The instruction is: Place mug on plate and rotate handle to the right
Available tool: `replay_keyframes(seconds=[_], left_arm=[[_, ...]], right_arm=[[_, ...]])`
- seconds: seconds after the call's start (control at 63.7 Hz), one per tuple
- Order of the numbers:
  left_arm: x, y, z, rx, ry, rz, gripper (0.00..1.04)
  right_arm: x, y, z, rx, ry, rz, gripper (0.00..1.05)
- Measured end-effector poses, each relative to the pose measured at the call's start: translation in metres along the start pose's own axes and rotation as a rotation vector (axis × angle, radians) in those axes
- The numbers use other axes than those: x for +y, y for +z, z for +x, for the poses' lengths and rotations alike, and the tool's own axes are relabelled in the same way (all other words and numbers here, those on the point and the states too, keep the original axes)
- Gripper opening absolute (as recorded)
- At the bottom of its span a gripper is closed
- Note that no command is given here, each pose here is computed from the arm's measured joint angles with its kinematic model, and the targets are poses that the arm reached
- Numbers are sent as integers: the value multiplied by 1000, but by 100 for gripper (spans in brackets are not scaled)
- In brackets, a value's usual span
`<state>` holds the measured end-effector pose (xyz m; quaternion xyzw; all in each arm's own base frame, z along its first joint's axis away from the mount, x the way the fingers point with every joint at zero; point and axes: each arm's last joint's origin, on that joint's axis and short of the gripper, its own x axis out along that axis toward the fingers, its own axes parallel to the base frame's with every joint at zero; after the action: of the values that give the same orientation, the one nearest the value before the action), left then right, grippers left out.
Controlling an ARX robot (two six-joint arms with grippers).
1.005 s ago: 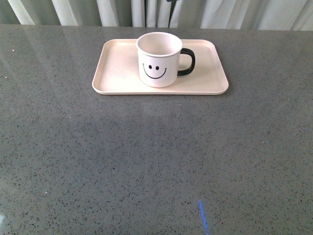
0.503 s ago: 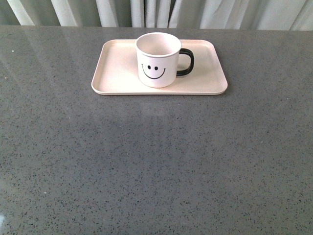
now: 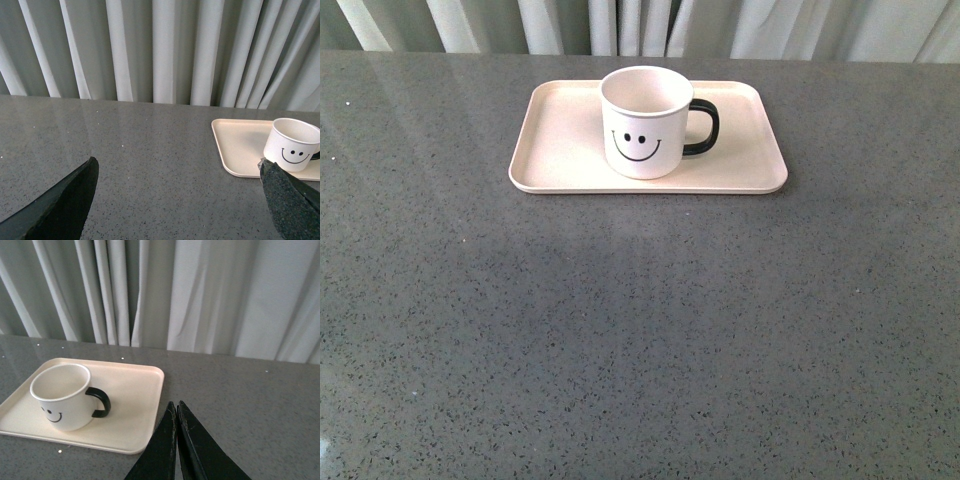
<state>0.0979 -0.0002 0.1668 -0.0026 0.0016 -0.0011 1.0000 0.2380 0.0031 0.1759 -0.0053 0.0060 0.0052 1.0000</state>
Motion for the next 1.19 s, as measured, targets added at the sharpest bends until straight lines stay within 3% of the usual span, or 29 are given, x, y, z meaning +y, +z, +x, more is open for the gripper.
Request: replay_keyframes(seconds=[0.361, 1.194], left_arm=[[0, 0, 0, 0, 0, 0, 96], [0, 0, 0, 0, 0, 0, 96]], right_arm=[[-2, -17, -48, 13, -11, 1, 2], [-2, -6, -108, -24, -11, 0, 2]])
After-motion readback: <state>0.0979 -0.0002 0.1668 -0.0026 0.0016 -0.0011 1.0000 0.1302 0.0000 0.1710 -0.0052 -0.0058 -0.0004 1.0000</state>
